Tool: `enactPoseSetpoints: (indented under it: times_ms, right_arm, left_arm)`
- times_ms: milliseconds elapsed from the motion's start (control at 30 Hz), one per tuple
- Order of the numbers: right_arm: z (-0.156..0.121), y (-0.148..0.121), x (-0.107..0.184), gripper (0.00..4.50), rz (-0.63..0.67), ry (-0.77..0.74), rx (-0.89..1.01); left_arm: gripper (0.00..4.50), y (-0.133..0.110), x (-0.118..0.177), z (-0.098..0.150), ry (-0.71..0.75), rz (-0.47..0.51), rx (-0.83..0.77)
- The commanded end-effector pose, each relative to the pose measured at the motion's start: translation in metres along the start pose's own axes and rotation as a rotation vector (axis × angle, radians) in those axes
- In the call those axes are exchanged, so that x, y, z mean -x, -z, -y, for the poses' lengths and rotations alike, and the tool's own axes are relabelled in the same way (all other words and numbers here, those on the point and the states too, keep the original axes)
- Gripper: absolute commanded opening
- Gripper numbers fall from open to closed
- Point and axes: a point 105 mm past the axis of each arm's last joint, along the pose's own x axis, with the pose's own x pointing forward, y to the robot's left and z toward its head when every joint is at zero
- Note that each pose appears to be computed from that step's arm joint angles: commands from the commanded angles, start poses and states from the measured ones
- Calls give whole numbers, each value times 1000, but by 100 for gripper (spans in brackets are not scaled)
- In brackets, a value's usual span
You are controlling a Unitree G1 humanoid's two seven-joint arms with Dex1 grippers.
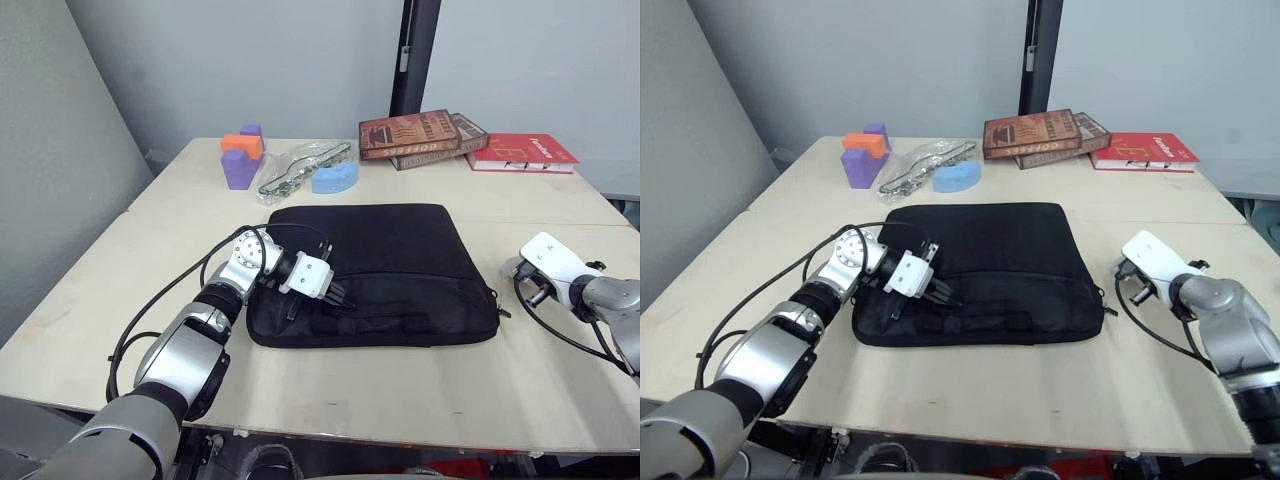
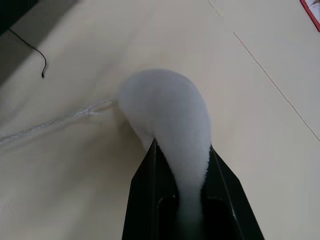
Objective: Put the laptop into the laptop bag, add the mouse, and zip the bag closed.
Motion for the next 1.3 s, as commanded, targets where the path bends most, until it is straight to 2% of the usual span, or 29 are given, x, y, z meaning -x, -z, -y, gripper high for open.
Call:
enactPoseSetpoints:
  times_ms: [33, 300, 567, 867, 1133, 1300]
  right_arm:
    - [13, -11, 0, 2, 23, 61, 6]
    - [18, -11, -5, 2, 10, 88, -57]
    - [22, -31, 0, 2, 105, 58, -240]
    - [30, -42, 1, 2, 145, 87, -303]
    - [40, -38, -4, 2, 132, 159, -344]
    - [37, -42, -5, 2, 151, 136, -386]
  left_arm:
    - [0, 30, -11, 54, 211, -80, 159]
    - [0, 31, -12, 57, 222, -81, 162]
    - [0, 32, -13, 64, 248, -84, 162]
    - [0, 33, -12, 65, 255, -91, 161]
    - [0, 34, -13, 70, 277, -94, 153]
    - [0, 34, -13, 72, 281, -93, 151]
